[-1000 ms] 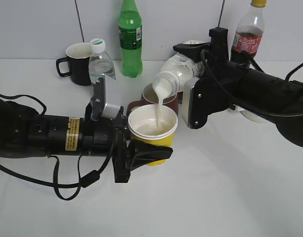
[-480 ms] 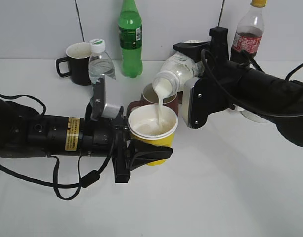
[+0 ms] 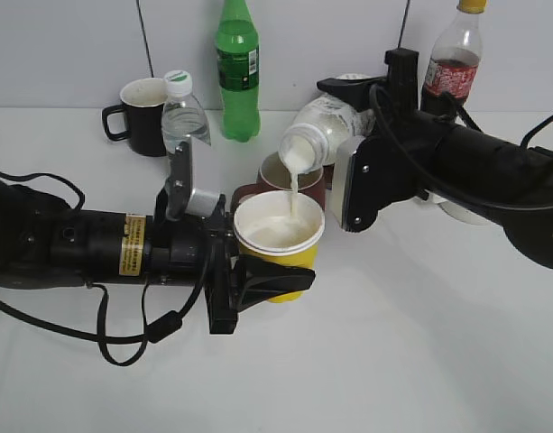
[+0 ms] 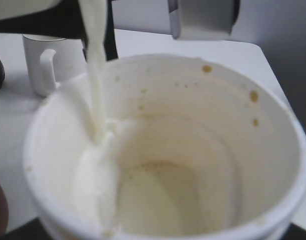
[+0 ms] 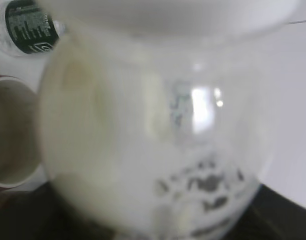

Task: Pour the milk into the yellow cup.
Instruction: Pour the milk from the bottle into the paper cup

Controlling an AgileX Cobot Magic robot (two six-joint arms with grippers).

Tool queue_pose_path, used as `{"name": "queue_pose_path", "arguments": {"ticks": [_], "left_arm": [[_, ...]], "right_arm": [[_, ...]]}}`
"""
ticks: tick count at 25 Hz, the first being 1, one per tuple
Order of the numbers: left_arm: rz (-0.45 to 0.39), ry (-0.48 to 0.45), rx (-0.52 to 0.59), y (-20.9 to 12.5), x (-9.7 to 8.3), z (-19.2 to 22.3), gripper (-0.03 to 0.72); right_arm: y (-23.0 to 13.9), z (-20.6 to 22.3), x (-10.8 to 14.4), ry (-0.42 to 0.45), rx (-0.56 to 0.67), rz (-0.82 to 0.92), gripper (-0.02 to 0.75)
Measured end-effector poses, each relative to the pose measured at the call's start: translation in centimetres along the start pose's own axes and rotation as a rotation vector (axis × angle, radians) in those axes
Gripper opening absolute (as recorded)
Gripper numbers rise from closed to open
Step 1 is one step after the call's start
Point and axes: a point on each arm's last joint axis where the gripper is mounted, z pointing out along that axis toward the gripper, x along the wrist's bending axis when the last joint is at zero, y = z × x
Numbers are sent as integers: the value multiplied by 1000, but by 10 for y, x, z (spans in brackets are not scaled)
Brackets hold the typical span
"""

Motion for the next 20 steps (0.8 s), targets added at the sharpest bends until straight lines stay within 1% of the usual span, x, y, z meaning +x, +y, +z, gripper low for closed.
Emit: {"name": "queue_pose_path", "arguments": {"ticks": [8, 11, 16, 20], "left_arm": [[0, -1, 0, 0, 0, 0, 389], [0, 0, 0, 0, 0, 0, 389], [2, 14, 6, 0, 3, -3, 389], [16, 63, 26, 4, 10, -11, 389]], "right_arm": [[0, -2, 4, 13, 2, 121, 435], [0, -3, 5, 17, 4, 224, 435], [0, -3, 5, 17, 6, 515, 435], [-1, -4, 5, 8, 23, 778, 435]]}}
